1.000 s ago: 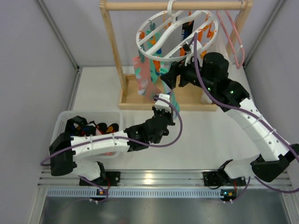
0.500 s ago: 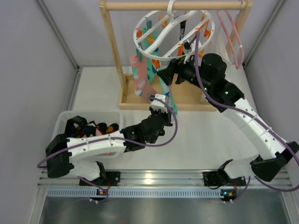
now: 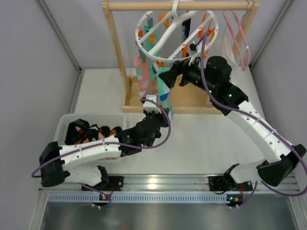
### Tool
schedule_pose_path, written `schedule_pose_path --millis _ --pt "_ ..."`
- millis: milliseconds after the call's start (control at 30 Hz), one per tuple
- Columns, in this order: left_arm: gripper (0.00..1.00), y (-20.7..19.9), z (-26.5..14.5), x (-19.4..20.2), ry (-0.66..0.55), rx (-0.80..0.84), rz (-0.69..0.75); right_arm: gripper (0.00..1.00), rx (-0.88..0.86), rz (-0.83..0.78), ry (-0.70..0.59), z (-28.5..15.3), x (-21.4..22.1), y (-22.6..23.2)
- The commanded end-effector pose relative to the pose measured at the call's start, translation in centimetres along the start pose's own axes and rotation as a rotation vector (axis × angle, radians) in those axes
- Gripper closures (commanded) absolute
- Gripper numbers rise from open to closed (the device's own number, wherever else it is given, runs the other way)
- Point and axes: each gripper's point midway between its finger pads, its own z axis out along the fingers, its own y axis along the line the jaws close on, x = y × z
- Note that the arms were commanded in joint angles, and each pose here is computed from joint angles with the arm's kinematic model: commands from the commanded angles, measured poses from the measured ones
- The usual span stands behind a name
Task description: Remove the socks clipped to the hanger
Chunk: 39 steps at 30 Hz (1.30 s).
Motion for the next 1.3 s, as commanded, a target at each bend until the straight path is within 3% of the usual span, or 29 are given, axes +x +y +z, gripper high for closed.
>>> schedule_pose_path --millis 0,433,767,1267 --pt "1.00 0.3 -0.5 -1.0 -0.009 0.018 -0.076 0.05 0.013 -0.014 -0.177 -0.6 -4.5 -0.4" --pt "1.00 1.7 -0.9 -0.8 0.027 0.040 -0.178 0.05 0.034 0.033 -0.203 -1.7 -4.1 -1.0" --pt "1.00 1.5 -1.2 -0.1 0.069 0.087 -0.235 0.07 -0.078 0.070 -0.271 -1.5 -5.2 0.7" --pt "1.00 2.1 -1.1 0.1 0.095 0.109 -0.274 0.17 -0.097 0.143 -0.292 0.8 -3.9 -0.4"
